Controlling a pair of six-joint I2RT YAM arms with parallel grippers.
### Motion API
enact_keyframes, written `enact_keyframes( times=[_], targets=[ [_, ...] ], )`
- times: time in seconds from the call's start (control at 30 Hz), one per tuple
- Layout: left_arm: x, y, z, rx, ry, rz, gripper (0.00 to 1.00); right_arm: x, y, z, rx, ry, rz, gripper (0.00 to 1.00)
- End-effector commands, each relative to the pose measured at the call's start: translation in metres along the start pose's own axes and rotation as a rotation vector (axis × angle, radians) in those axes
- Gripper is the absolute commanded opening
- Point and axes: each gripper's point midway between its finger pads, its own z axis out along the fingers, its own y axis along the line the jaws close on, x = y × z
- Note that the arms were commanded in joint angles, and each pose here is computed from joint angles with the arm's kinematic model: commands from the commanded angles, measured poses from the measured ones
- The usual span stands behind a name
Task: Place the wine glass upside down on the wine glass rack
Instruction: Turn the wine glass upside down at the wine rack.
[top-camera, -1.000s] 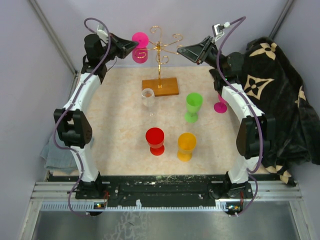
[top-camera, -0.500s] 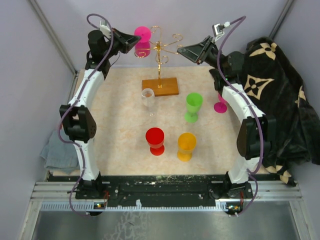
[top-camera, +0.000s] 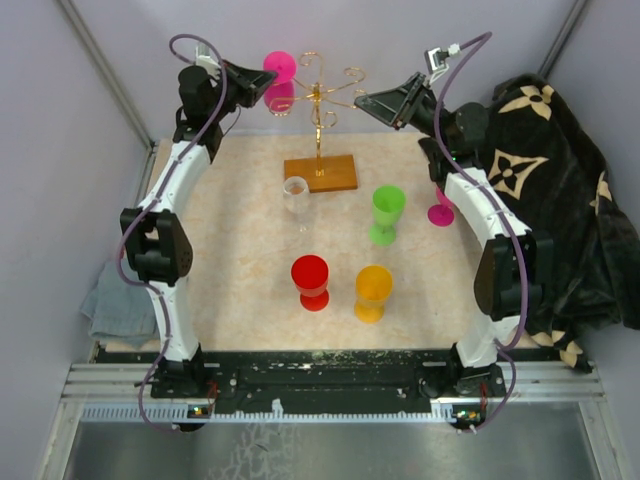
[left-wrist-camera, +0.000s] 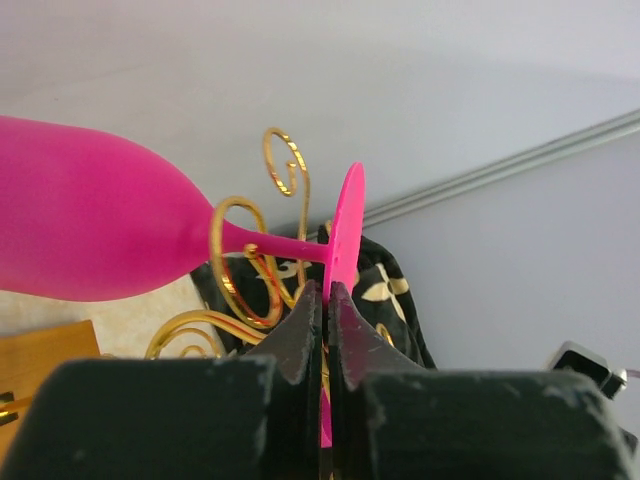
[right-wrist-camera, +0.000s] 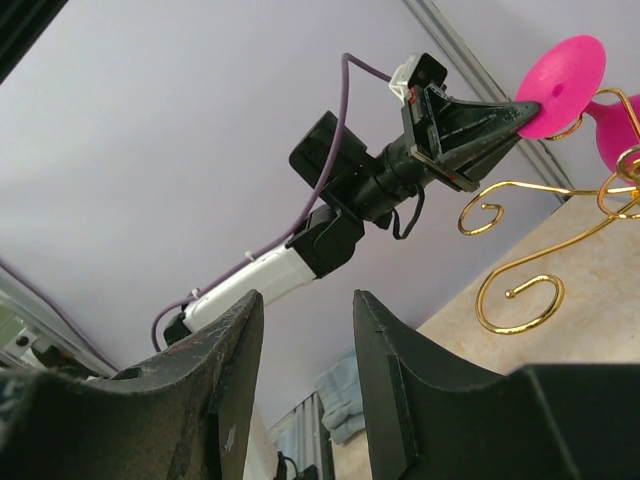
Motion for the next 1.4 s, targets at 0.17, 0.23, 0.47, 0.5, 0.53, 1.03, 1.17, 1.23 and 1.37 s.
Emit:
enact_keyframes(
  times=[0.17, 0.23, 0.47, 0.5, 0.53, 1.03, 1.17, 1.23, 1.37],
  targets=[
    [-0.022, -0.021, -0.027, 0.012, -0.098, 0.054, 0.00, -0.004, 0.035, 0.000, -0.064, -0.015, -0.082, 0.42],
    [-0.025, -0.024, -0.030, 0.013, -0.109, 0.059, 0.00, -0.004, 0.034, 0.000, -0.065, -0.015, -0.078, 0.42],
    [-0.029, -0.029, -0.034, 0.025, -0.111, 0.057, 0.00, -0.003, 0.034, 0.001, -0.070, -0.013, -0.073, 0.42],
    [-0.029, -0.027, -0.034, 0.017, -0.111, 0.053, 0.00, -0.003, 0.034, 0.001, -0.070, -0.014, -0.075, 0.42],
    [-0.029, -0.027, -0.034, 0.015, -0.113, 0.054, 0.00, -0.003, 0.035, 0.001, -0.071, -0.013, -0.075, 0.42],
    [-0.041, -0.011, -0.036, -0.022, -0.147, 0.033, 0.00, -0.001, 0.035, 0.001, -0.068, -0.012, -0.073, 0.41],
    [-0.049, -0.008, -0.040, -0.027, -0.165, 0.029, 0.00, -0.001, 0.035, 0.001, -0.067, -0.012, -0.075, 0.41],
    [-0.052, -0.007, -0.040, -0.024, -0.168, 0.021, 0.00, -0.002, 0.035, 0.001, -0.066, -0.013, -0.075, 0.42],
    [-0.055, -0.004, -0.040, -0.013, -0.162, -0.001, 0.00, -0.002, 0.034, 0.002, -0.067, -0.012, -0.074, 0.42]
  ],
)
